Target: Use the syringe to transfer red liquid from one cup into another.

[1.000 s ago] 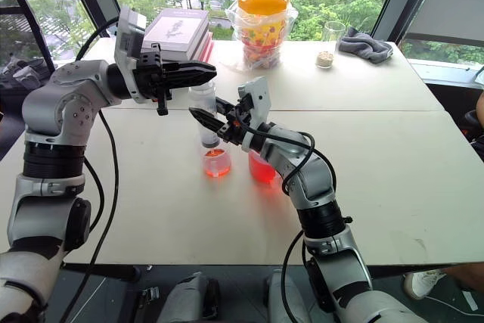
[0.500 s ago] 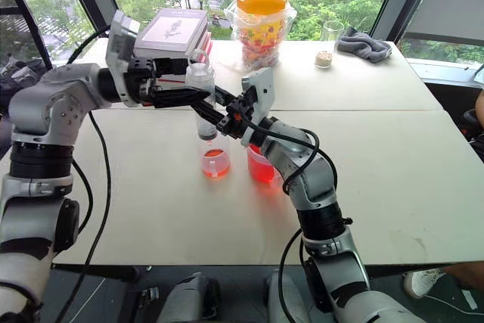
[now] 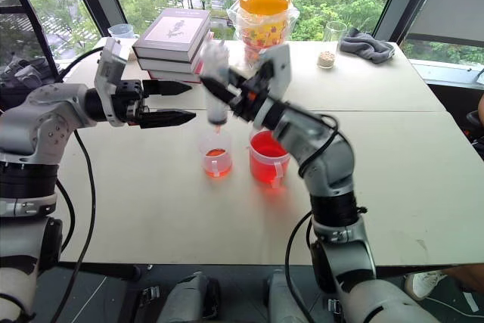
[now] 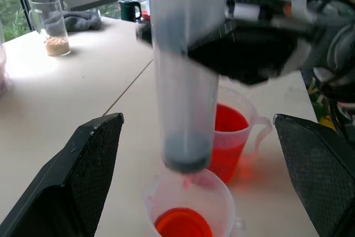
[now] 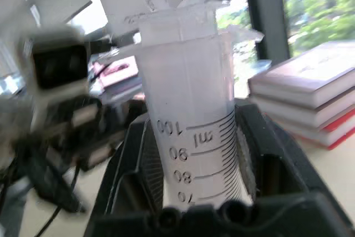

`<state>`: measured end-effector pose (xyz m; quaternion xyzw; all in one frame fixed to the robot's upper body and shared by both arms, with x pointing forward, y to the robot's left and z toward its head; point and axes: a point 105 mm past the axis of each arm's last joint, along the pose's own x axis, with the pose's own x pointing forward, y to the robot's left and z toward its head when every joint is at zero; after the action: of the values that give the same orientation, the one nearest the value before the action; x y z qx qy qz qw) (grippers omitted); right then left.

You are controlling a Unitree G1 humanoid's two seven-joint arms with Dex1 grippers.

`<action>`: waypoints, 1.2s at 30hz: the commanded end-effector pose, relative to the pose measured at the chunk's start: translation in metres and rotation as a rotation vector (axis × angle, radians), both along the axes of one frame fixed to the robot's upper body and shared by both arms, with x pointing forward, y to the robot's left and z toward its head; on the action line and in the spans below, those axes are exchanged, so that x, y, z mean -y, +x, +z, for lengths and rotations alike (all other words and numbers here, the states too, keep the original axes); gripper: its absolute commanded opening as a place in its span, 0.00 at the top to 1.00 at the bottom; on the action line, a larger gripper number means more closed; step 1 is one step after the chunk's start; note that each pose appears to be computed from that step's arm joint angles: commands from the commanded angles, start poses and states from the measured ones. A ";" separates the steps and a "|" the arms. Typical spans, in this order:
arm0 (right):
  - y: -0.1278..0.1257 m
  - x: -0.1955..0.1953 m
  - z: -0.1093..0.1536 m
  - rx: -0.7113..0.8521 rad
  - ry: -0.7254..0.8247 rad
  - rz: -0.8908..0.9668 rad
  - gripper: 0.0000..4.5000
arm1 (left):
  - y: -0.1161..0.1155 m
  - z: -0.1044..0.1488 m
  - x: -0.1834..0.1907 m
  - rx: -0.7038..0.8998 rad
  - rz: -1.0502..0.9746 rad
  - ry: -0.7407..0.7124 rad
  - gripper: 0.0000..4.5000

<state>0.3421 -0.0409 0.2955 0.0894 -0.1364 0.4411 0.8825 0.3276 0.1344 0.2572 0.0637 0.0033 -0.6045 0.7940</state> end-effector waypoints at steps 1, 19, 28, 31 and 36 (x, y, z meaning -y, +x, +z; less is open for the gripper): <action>0.001 0.040 0.051 -0.049 0.118 -0.117 0.69 | -0.006 0.005 0.005 0.053 -0.027 0.012 0.01; 0.012 0.186 -0.067 -0.943 -0.434 -0.477 0.69 | -0.012 -0.017 0.027 0.055 -0.084 -0.019 0.01; 0.011 0.200 -0.145 -1.239 -0.438 -0.525 0.69 | -0.019 -0.018 0.030 0.053 -0.074 -0.012 0.01; 0.011 0.199 -0.158 -1.269 -0.451 -0.524 0.69 | -0.021 -0.019 0.030 0.049 -0.073 -0.010 0.01; 0.012 0.195 -0.161 -1.269 -0.442 -0.511 0.31 | -0.026 -0.018 0.030 0.028 -0.078 -0.015 0.00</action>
<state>0.3524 -0.2339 0.1272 0.1103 0.4911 0.1003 0.8583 0.3072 0.1020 0.2277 0.0606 0.0038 -0.6332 0.7716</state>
